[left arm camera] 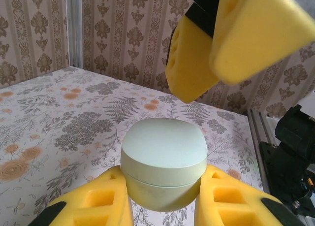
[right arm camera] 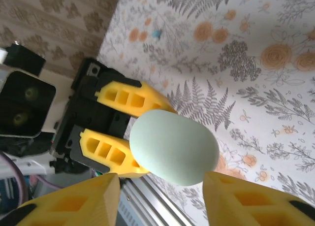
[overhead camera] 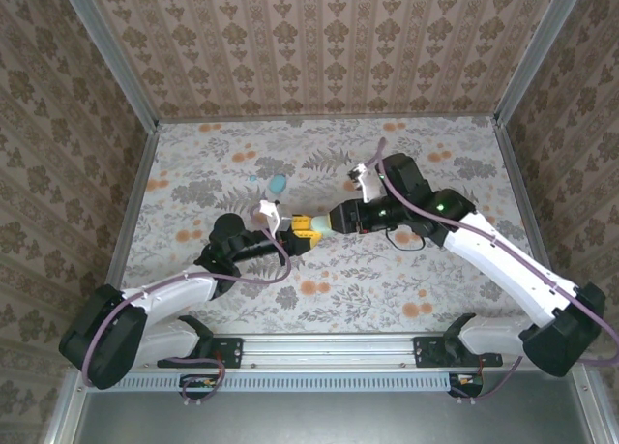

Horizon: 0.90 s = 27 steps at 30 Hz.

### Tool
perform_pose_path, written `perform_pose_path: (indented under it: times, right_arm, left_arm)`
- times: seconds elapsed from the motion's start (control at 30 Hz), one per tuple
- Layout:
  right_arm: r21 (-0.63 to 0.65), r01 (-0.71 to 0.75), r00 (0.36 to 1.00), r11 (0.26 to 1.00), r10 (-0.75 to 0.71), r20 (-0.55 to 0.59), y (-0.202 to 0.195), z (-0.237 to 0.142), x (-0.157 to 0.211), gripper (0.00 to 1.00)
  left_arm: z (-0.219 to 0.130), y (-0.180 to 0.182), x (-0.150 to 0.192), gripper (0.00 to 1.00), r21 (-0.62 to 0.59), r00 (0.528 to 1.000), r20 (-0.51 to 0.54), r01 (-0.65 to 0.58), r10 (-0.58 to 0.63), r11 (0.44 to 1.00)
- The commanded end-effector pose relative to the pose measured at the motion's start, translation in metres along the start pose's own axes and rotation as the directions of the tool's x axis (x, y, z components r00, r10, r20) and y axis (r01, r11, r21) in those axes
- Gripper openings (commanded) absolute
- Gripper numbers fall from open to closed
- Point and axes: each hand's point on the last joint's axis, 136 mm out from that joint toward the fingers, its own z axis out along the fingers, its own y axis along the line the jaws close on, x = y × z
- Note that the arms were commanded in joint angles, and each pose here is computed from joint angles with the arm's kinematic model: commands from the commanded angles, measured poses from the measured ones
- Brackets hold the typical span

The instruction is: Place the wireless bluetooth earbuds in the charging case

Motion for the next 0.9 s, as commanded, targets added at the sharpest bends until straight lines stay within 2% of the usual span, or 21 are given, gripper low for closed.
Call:
perform_pose_path:
  times: [0.0,0.17,0.27,0.57,0.73,0.87]
  right_arm:
    - [-0.044,-0.133,0.985,0.99,0.136,0.103,-0.006,-0.003,-0.017,0.54]
    - [-0.073,-0.243,0.964,0.967,0.249,0.094,-0.014,0.009,-0.015,0.56]
    - [-0.136,-0.291,0.951,0.947,0.302,0.069,-0.011,0.02,-0.014,0.56]
    - [-0.266,-0.377,0.921,0.887,0.39,-0.005,-0.001,0.041,-0.015,0.57]
    - [-0.334,-0.405,0.907,0.851,0.42,-0.027,0.004,0.048,-0.018,0.52]
    - [-0.361,-0.41,0.903,0.838,0.428,-0.033,0.006,0.051,-0.022,0.41]
  left_arm:
    - [0.001,-0.002,-0.022,0.0,0.012,0.998,0.066,-0.024,0.023,1.0]
    - [0.0,-0.003,-0.027,0.0,0.016,0.996,0.084,-0.027,0.026,1.0]
    - [0.001,-0.004,-0.03,0.0,0.017,0.995,0.094,-0.031,0.029,0.999]
    - [0.002,0.003,-0.034,0.0,-0.008,0.993,0.111,-0.024,0.025,1.0]
    - [0.006,0.011,-0.033,0.0,-0.031,0.993,0.114,0.003,0.001,1.0]
    - [0.009,0.015,-0.032,0.0,-0.029,0.993,0.119,0.022,-0.018,0.999]
